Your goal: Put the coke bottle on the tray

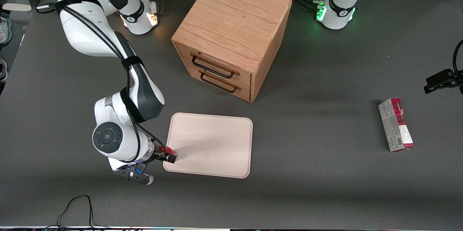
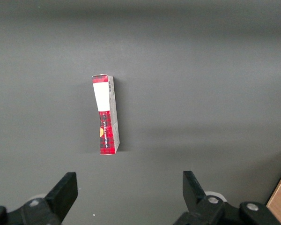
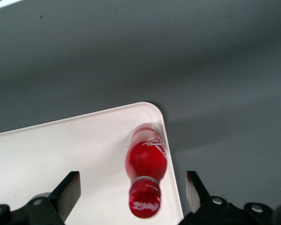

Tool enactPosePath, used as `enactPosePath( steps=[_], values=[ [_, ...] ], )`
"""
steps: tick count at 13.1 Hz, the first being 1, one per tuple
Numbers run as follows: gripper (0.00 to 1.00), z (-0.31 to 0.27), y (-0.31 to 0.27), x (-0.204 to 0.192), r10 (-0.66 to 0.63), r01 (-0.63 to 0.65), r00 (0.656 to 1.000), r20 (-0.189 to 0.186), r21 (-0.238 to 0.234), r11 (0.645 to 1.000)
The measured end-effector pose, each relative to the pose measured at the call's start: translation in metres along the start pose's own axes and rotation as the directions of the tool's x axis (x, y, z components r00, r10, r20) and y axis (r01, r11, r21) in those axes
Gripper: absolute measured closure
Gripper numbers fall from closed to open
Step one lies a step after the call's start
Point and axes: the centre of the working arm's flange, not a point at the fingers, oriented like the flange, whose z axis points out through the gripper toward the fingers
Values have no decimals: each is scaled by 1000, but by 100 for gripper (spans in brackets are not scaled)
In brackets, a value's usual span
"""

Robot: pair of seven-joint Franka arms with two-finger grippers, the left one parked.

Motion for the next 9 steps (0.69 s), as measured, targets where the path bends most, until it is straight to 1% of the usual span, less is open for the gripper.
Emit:
enactPosePath(
  steps=[1,2,3,4,5,6,8,9],
  values=[
    [0,-13,15,2,-27,28,999,29,-23,999],
    [0,-31,37,6,-66,68,996,60,-34,997],
    [0,-51,62,11,-99,102,991,87,-27,994],
    [0,-72,89,15,-131,133,986,100,-14,991],
    [0,-88,115,17,-161,163,981,106,-5,987],
    [0,-101,138,13,-193,195,974,116,-2,981],
    [0,-116,170,-3,-244,247,961,129,-7,969],
    [0,-123,181,-15,-261,264,957,125,-12,964]
  ],
)
